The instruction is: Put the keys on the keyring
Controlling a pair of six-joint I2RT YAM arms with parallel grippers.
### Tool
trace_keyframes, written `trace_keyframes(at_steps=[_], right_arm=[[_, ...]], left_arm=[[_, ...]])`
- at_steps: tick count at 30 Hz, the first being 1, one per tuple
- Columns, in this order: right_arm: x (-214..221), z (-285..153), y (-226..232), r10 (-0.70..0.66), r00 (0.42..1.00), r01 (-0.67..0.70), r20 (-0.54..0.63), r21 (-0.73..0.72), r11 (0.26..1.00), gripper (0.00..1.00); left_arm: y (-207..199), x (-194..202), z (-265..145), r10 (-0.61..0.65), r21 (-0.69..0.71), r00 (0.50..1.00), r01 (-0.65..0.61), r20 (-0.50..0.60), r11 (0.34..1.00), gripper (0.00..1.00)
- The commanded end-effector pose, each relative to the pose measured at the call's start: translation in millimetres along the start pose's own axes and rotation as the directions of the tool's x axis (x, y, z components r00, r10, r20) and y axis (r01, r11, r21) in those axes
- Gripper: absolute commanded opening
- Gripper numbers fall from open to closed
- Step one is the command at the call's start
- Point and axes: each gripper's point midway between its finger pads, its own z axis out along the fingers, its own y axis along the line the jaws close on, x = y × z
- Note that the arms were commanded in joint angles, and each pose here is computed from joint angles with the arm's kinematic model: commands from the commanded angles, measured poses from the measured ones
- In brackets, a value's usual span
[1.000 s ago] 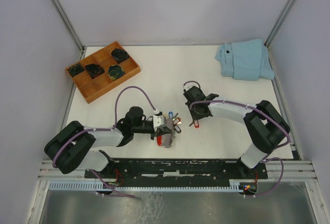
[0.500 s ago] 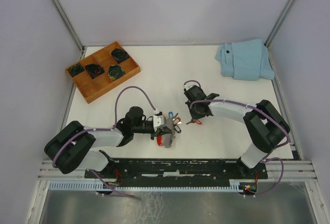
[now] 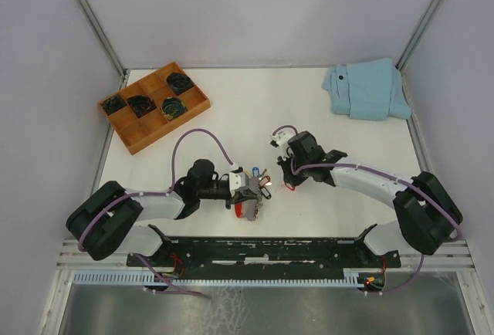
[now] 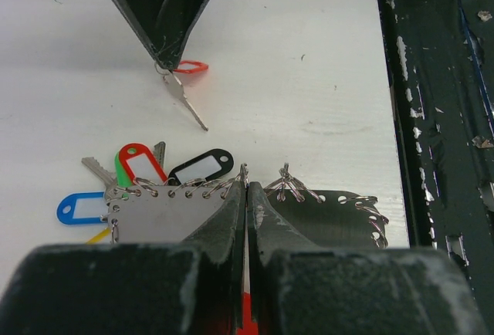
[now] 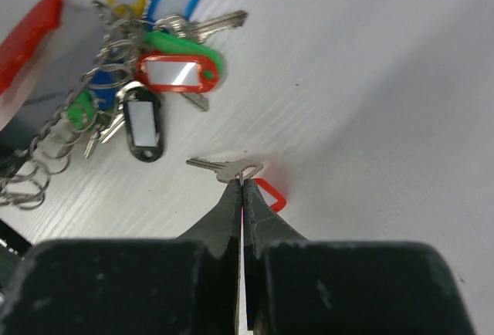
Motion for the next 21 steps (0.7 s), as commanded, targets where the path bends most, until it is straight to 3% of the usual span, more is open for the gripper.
trace_keyframes(at_steps=[1,6,11,14,21], right_arm=[[-28.3,-13.2,29.3,-0.154,0.966,0.190,0.209,-0.164,0.968,0.01],[-32.0,-27.0,57.7,-0.281,0.857,0.415,0.432,-0.254,0.873,0.01],[-14.1,-36.6,84.8,-0.423,0.713,0.655,0.559,-0.317,0.686,0.01],[-9.8,-38.0,94.1,-0.445,0.662,0.716,0.603,-0.334,0.613,0.01],[-19.5,-35.8,102.9,-0.450,0.597,0.771,0.664,-0.319,0.552,0.01]], left_arm=[[10.9,-27.6,-0.4,0.073,-0.036,0.994,-0.070,0.082,0.997,0.03],[8.9,-26.5,-0.9,0.065,-0.016,0.994,-0.064,0.093,0.998,0.03],[8.4,-26.2,-2.7,0.075,-0.004,0.993,-0.075,0.094,0.997,0.03],[8.6,-23.6,-2.2,0.074,0.005,0.994,-0.075,0.078,0.997,0.03],[7.0,-18.6,-0.6,0.065,0.028,0.996,-0.066,0.053,0.997,0.03]])
